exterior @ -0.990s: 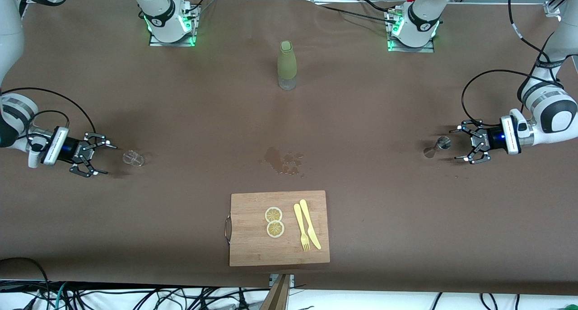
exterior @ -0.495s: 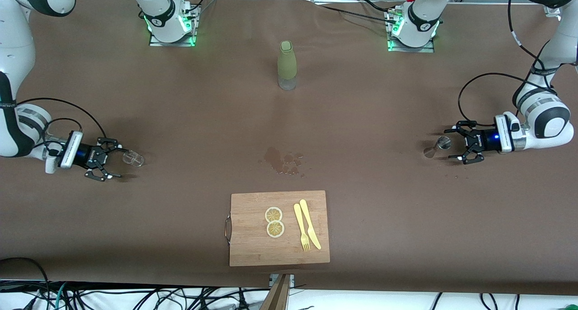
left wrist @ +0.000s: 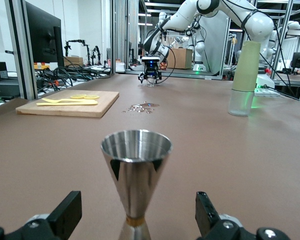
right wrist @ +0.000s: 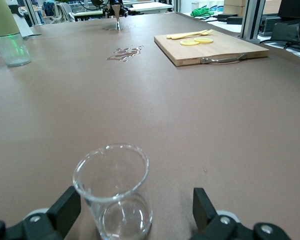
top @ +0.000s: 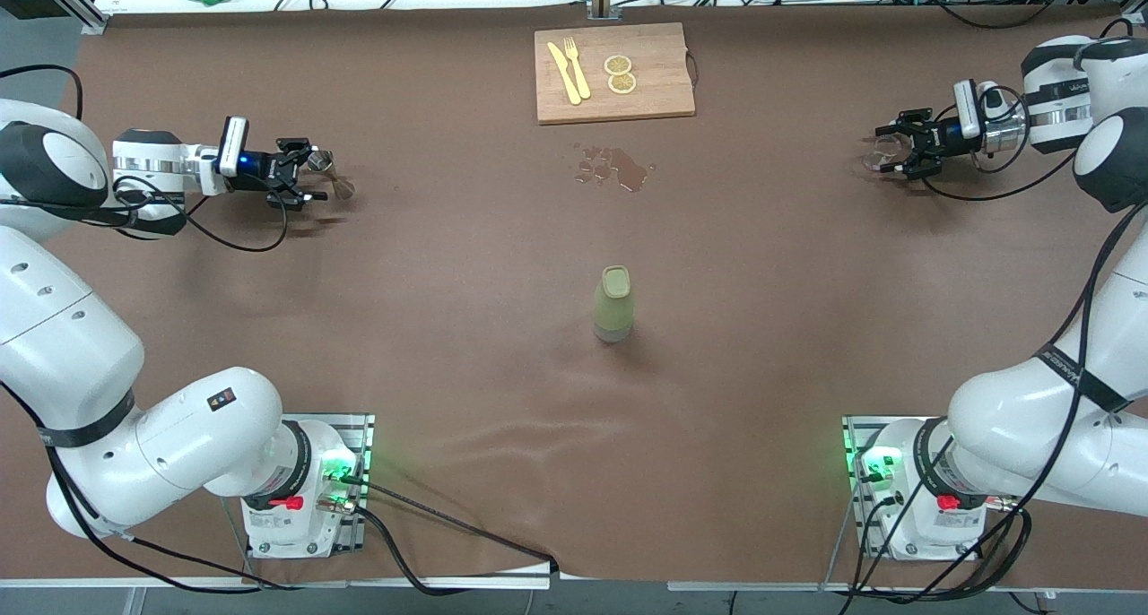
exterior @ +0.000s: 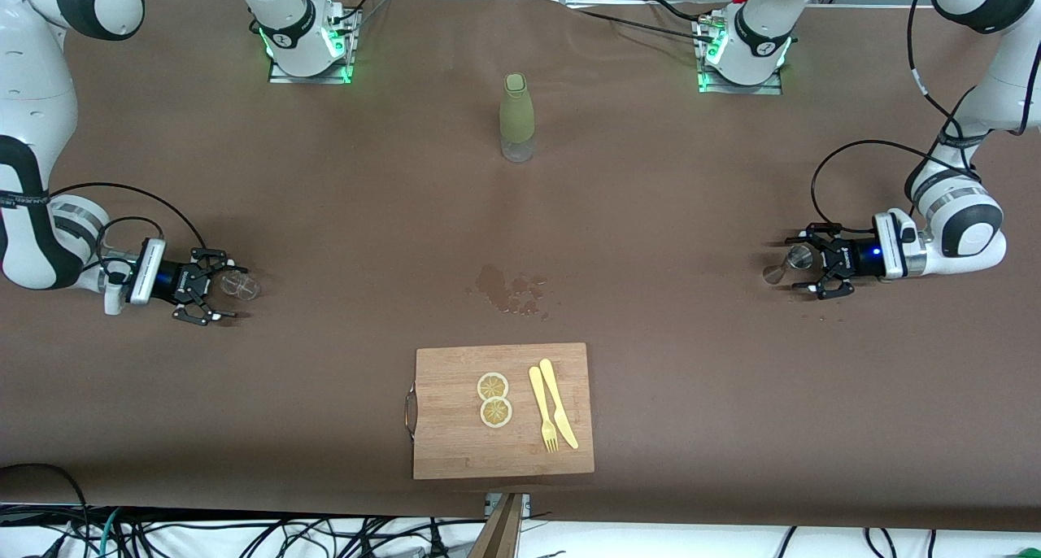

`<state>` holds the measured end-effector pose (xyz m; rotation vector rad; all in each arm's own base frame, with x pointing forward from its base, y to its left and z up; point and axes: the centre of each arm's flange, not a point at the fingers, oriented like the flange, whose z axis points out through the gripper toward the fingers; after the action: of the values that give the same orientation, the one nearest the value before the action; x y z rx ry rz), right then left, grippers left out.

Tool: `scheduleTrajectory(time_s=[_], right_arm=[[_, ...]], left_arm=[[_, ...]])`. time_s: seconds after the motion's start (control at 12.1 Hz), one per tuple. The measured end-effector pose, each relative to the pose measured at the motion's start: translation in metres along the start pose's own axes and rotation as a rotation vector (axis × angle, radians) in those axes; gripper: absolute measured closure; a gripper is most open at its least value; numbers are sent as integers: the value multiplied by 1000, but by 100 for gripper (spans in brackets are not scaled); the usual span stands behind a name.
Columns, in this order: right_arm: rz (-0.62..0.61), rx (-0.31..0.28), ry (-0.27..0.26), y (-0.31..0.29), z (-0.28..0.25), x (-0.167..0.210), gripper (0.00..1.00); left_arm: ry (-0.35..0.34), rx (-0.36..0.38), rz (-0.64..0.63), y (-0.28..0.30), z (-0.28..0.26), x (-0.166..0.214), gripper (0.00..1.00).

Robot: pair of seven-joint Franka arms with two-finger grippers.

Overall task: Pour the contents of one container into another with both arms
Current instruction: 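Close the right gripper on the glass while the left gripper grasps the jigger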

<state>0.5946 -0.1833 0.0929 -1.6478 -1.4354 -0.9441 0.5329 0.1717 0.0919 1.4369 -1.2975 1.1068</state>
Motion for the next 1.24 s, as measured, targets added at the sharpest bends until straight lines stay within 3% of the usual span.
scheduleTrajectory(time_s=[0.66,0.91,1.07,1.16,1.24], right_arm=[[-2,12,8,0,5,2,7],[-1,24,23,-2,6,3,17],[-1,27,26,-2,6,4,18],[-1,28,26,-2,6,4,26],[-1,28,26,-2,6,4,26]], left_arm=[[30,-7,0,-2,24,-12,1],[37,-4,-1,-1,26,-17,6],[49,11,4,-4,30,-17,16],[50,12,4,-5,33,-17,28],[50,9,6,-5,35,-17,39]])
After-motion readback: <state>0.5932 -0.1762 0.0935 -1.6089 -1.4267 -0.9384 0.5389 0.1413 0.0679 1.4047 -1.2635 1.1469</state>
